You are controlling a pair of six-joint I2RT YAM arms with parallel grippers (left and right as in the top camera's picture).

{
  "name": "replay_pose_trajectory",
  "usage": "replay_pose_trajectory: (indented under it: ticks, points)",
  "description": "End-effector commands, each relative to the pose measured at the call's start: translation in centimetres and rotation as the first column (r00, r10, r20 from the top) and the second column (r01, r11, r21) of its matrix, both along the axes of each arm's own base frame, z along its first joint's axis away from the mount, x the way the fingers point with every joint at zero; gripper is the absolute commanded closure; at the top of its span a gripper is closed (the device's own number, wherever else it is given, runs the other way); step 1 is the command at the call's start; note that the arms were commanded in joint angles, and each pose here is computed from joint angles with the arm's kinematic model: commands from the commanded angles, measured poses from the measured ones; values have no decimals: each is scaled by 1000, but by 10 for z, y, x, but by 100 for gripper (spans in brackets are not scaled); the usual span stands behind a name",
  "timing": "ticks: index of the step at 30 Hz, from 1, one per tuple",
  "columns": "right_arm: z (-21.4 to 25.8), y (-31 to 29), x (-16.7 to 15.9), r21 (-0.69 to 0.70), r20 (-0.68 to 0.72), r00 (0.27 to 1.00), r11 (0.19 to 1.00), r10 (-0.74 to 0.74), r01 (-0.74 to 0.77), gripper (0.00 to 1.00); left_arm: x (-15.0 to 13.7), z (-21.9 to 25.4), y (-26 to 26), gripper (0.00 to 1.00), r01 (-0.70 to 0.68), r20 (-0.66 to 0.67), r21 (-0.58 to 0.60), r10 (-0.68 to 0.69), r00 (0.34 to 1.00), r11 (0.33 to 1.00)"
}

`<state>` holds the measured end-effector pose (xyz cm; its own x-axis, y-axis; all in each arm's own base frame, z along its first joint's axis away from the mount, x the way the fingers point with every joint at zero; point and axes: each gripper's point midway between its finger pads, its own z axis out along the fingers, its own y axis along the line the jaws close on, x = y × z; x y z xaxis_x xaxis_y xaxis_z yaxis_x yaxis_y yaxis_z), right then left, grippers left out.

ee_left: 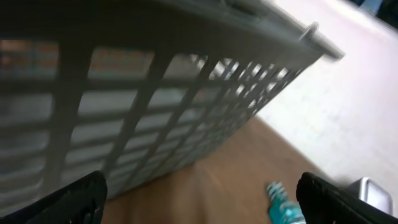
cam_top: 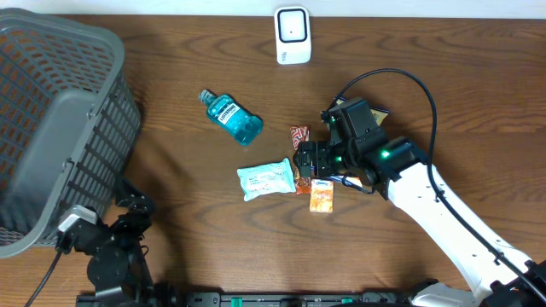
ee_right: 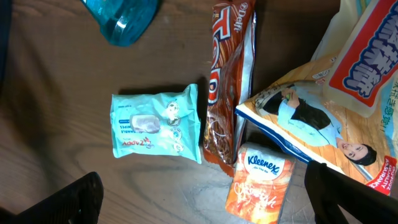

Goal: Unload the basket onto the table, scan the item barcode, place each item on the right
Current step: 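Lower the right gripper toward the small orange Kleenex packet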

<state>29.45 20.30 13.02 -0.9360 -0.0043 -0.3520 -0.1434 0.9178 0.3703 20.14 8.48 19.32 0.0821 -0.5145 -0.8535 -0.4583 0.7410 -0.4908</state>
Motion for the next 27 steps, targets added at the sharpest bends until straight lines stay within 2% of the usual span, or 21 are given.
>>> replay_pose_trajectory:
  ticks: [1, 6, 12, 17, 21, 27]
  points:
    - [6, 3, 3, 7, 10, 1000, 1000, -6, 6, 1, -3, -13, -1, 2, 5, -53, -12, -6, 999, 1000]
    - [6, 3, 2, 6, 9, 1000, 1000, -6, 6, 1, -8, -31, -2, 2, 4, -126, -29, -7, 992, 1000]
    - [6, 4, 3, 43, -32, 996, 995, -89, 90, 1, -17, -57, -5, 2, -1, -238, -53, -12, 971, 999]
    - [6, 9, -4, 65, -64, 995, 995, -76, 80, 1, -40, -97, -10, 2, -15, -413, -93, -25, 910, 996]
    - [-8, 5, -27, -19, -145, 984, 994, -108, 106, 4, -61, -123, -14, 2, -29, -532, -120, -40, 846, 992]
    - [-38, 22, -55, -160, -183, 973, 981, -141, 112, 8, -61, -123, -14, 2, -29, -531, -120, -40, 846, 992]
